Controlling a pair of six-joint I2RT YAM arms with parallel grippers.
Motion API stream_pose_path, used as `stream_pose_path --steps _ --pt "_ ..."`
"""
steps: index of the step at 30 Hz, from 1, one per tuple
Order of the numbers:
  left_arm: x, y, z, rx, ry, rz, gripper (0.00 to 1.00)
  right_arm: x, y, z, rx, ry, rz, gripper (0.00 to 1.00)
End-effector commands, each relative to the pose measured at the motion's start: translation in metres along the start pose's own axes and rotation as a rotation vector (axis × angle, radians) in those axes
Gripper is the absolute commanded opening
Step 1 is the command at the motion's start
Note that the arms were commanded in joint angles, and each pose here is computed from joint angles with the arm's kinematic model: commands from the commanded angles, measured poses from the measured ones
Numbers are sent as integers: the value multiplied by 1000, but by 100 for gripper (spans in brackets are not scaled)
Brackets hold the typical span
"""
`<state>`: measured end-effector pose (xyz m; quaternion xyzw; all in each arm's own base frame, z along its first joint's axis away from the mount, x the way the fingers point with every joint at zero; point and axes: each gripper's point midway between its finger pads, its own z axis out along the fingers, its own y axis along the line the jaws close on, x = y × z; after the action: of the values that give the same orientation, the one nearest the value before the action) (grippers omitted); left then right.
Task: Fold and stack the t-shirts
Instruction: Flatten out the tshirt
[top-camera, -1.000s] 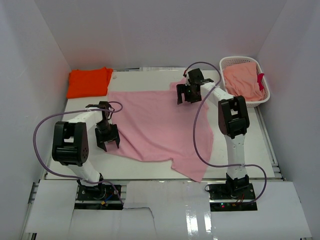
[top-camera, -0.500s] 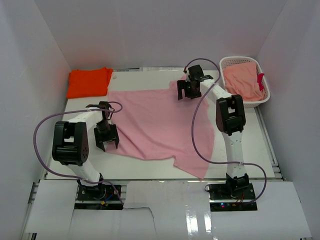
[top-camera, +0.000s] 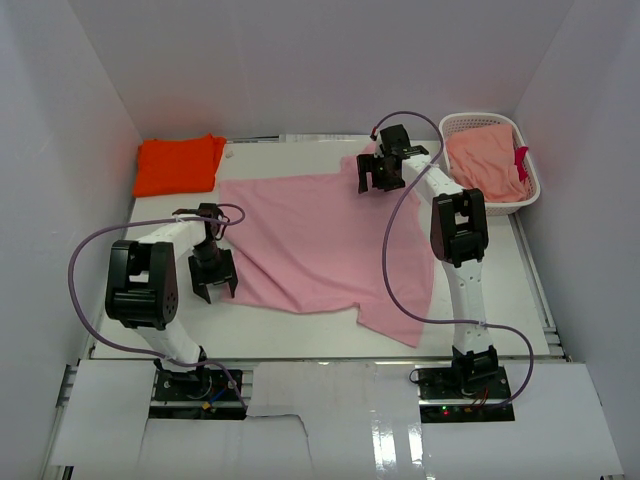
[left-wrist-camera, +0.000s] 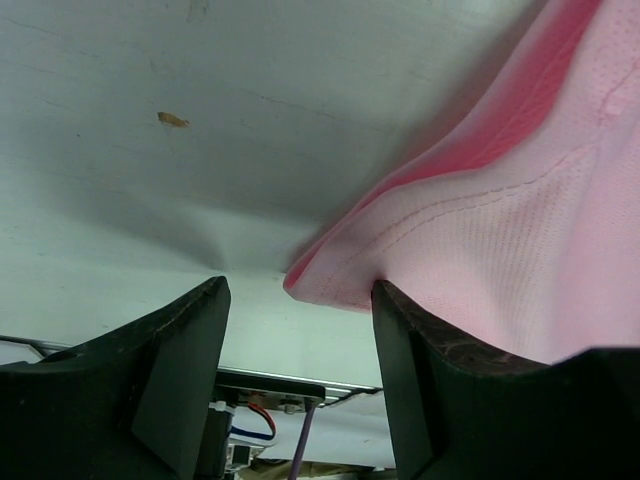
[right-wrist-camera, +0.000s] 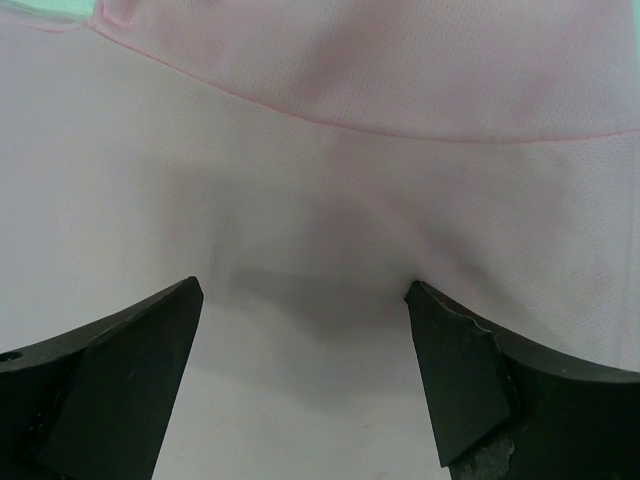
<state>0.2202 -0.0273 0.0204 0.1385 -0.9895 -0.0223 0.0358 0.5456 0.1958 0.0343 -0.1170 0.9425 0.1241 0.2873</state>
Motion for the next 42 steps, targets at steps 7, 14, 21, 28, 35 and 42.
stream_pose_path --steps 7,14,21,28,35,42 --pt "-9 1 2 -15 -24 -10 40 14 -4 6 3 49 3 90" --pt "-7 2 4 -17 -13 -8 32 14 -4 8 1 49 0 90" --pt "-5 8 2 -52 -17 -27 7 10 -6 9 2 41 1 90" --pt "4 9 5 -62 16 -53 4 3 -13 11 10 25 15 90" --pt "8 9 4 -52 20 -66 5 -3 -25 11 17 11 43 90" --pt "10 8 5 -48 30 -67 5 -8 -29 13 11 0 46 90"
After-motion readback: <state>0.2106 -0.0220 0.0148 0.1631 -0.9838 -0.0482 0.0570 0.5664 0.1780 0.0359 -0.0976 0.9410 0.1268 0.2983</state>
